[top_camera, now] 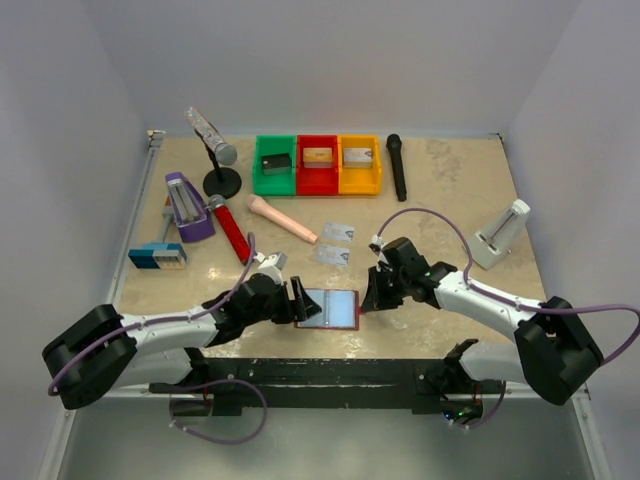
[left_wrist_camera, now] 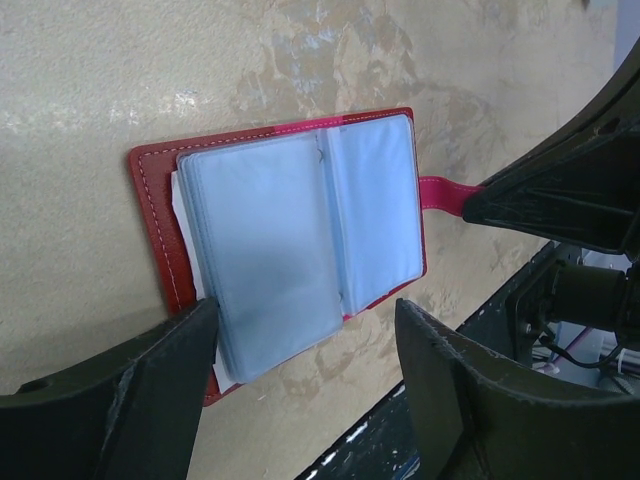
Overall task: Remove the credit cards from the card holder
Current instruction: Remove the credit card from the card holder.
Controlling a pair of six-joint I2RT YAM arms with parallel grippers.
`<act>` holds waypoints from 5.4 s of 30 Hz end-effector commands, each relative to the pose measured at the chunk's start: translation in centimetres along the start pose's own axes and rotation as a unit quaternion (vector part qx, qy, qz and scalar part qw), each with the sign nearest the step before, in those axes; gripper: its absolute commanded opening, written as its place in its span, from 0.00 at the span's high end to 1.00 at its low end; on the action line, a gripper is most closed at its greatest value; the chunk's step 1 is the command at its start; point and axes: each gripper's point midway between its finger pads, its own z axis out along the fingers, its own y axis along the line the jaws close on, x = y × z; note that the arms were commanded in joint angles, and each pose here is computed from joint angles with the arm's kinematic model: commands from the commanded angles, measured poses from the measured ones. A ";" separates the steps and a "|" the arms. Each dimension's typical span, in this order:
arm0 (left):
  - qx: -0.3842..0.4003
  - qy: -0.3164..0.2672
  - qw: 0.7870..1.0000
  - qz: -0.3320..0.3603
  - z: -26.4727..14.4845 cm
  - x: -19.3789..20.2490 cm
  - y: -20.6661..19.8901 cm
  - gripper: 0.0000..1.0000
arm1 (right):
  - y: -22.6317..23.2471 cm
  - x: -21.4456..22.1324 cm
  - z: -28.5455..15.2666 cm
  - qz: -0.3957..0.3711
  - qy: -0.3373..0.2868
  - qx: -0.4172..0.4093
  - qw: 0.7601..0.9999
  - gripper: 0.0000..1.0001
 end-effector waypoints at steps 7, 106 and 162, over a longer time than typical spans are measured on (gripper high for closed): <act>0.055 0.003 0.998 0.018 0.6 -0.8 -3.6 0.25 | 0.9 0.1 0.4 -0.013 0.008 -0.025 1.000 1.00; -0.063 -0.060 0.996 0.031 0.7 -2.0 4.0 1.00 | 7.7 -2.6 6.5 0.064 0.003 -0.158 0.985 0.68; -0.039 -0.052 0.997 0.031 1.2 -1.8 2.9 1.00 | 8.2 -2.1 7.1 0.078 0.018 -0.183 0.980 0.62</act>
